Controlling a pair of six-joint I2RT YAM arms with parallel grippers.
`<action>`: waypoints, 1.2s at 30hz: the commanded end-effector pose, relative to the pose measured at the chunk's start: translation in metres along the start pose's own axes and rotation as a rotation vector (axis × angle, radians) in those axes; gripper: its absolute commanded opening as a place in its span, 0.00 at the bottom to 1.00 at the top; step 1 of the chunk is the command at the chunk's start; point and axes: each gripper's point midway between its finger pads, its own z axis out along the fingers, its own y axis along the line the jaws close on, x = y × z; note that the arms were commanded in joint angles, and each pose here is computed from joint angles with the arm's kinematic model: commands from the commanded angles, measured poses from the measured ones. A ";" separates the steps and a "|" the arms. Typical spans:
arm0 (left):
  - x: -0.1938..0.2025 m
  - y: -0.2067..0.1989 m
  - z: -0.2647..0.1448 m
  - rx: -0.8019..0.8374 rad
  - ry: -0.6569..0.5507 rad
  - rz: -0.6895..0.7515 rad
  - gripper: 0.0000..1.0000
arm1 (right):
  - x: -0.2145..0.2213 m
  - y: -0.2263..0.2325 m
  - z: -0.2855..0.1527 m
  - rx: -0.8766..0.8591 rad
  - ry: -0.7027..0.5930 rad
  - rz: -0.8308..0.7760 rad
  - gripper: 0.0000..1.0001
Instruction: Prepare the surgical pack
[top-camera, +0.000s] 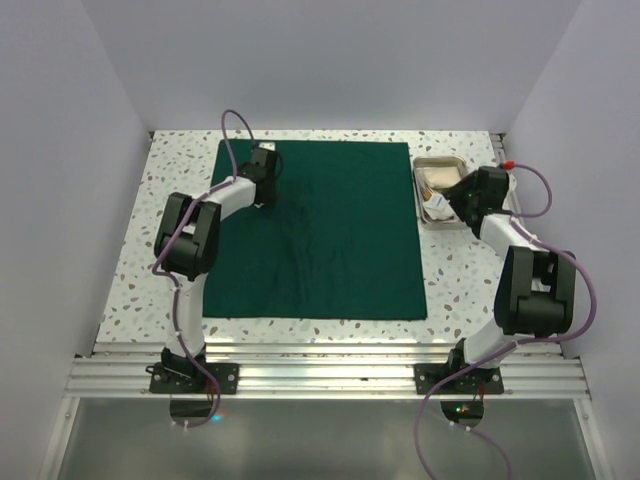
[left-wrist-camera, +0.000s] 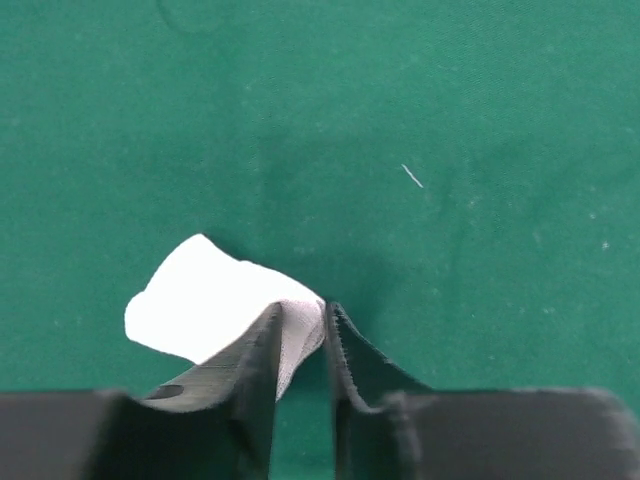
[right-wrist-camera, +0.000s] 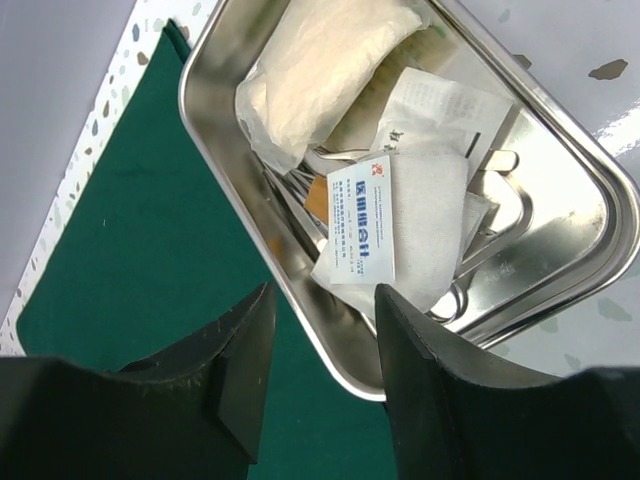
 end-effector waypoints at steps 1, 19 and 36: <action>-0.003 0.006 0.001 -0.035 0.010 0.011 0.22 | -0.016 0.022 -0.009 -0.089 -0.046 -0.021 0.48; -0.038 -0.135 -0.143 0.676 -0.351 0.139 0.00 | 0.150 0.179 -0.030 -0.652 0.595 -0.263 0.64; 0.010 -0.172 -0.125 0.678 -0.332 0.210 0.00 | 0.236 0.168 -0.011 -0.548 0.848 -0.052 0.76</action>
